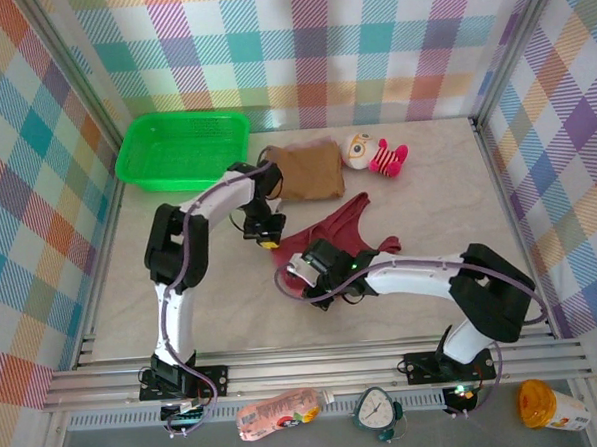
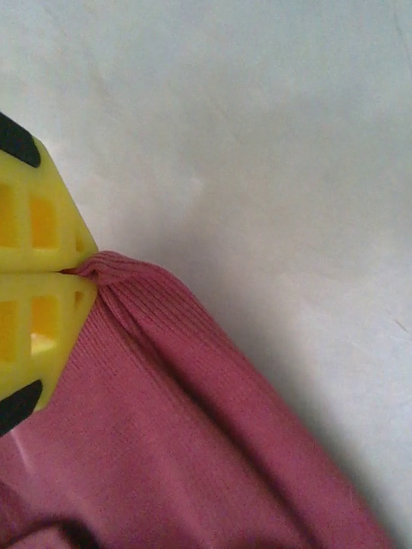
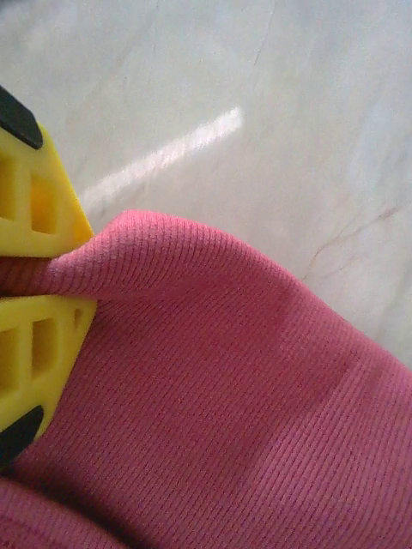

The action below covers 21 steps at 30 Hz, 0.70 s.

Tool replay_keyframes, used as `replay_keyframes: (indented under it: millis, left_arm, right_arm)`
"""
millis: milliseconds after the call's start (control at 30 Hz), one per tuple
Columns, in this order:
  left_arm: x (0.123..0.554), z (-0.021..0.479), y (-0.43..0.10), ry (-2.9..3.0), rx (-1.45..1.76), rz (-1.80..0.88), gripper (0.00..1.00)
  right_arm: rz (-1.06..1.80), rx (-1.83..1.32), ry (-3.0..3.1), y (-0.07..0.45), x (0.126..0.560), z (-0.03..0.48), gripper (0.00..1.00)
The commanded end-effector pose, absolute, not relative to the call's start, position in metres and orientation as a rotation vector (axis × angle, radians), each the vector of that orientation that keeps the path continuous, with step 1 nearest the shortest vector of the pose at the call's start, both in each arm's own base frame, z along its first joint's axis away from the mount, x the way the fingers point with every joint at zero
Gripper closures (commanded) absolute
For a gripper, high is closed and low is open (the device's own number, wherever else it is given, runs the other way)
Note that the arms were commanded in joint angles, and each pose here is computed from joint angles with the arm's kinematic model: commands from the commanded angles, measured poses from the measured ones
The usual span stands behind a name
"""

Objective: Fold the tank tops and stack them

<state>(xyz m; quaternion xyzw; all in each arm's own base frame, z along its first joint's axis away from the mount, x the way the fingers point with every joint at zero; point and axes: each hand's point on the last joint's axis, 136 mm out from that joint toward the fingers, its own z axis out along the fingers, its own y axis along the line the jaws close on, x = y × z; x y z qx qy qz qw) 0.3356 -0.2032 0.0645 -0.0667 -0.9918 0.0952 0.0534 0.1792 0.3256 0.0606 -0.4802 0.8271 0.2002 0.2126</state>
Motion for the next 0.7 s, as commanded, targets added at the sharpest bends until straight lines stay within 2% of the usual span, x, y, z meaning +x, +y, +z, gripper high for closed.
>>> replay_keyframes:
  millis: [0, 167, 267, 433, 667]
  left_arm:
    - [0.322, 0.129, -0.167, -3.105, -0.161, 0.204, 1.00]
    - [0.302, 0.143, -0.146, -3.093, -0.069, 0.168, 0.99]
    - [0.305, 0.142, -0.153, -3.077, -0.052, 0.206, 0.99]
    - [0.327, 0.152, -0.175, -3.107, -0.061, 0.297, 0.98]
    - [0.357, 0.131, -0.215, -3.051, -0.135, 0.364, 0.95]
  right_arm:
    - [0.894, -1.295, 2.190, 0.356, 0.158, 0.110, 0.86]
    - [1.208, -1.080, 2.227, 0.367, 0.151, 0.137, 0.85]
    - [1.326, -0.921, 2.261, 0.361, 0.159, 0.141, 0.85]
    - [1.378, -0.689, 2.292, 0.339, 0.179, 0.136, 0.84]
    - [1.416, -0.413, 2.345, 0.305, 0.209, 0.115, 0.82]
